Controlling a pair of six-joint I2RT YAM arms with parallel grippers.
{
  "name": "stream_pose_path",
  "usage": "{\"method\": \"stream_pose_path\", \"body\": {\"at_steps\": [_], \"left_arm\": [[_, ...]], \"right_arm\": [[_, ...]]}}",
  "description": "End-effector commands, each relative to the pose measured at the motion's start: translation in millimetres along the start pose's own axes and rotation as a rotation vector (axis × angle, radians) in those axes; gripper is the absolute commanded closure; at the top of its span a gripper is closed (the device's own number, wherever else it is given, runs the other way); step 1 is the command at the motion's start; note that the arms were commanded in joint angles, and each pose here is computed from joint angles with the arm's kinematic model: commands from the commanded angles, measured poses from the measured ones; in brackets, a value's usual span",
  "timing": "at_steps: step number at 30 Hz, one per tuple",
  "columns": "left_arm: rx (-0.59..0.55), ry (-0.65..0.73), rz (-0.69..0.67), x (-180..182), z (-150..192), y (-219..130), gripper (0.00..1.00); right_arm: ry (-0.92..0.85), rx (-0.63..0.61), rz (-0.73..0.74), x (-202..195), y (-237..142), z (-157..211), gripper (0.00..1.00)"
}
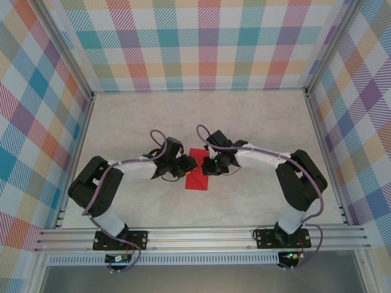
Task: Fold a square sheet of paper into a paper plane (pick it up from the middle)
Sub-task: Fold the triangle a second time at the center of the table, then turn over the paper at the center of the table.
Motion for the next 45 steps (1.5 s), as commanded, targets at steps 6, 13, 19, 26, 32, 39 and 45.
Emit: {"method": "stream_pose_path", "body": {"at_steps": [6,13,19,26,32,39,45], "left_arm": [[-0.011,-0.015,-0.049,9.0,10.8,-6.2,0.61],[0.037,-0.012,-0.023,11.3,12.3,8.7,0.56],[0.045,0.004,0.019,8.1,9.8,16.3,0.60],[0.012,0.063,0.053,2.9,5.0,16.7,0.75],[-0.039,0.172,0.040,0.6,1.2,10.0,0.91],[-0.093,0.307,-0.055,-14.3,-4.4,-29.2,0.96],[-0.129,0.405,-0.346,-21.6,-10.4,-91.4,0.95]], "right_arm": [[0.066,-0.033,0.059,-5.5,14.5,-19.9,0.88],[0.104,-0.027,0.077,-16.7,19.9,-20.4,0.88],[0.114,-0.017,0.068,-19.9,21.8,-19.2,0.88],[0.123,-0.025,0.033,-19.0,16.3,-20.7,0.88],[0.130,-0.086,-0.015,-16.6,-6.5,-24.1,0.86],[0.142,-0.239,-0.007,-26.5,-52.2,-23.7,0.56],[0.130,-0.426,0.124,-40.0,-91.8,-20.5,0.31]]}}
Point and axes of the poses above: each hand's point on the last joint's axis, 136 mm out from that joint toward the fingers, its own y axis out along the fingers, its own x axis along the line the jaws close on, z = x × y, the point moved 9 cm from there along -y, back along the fingers, and after that the axes turned 10 degrees about y, right-handed, at the moved point
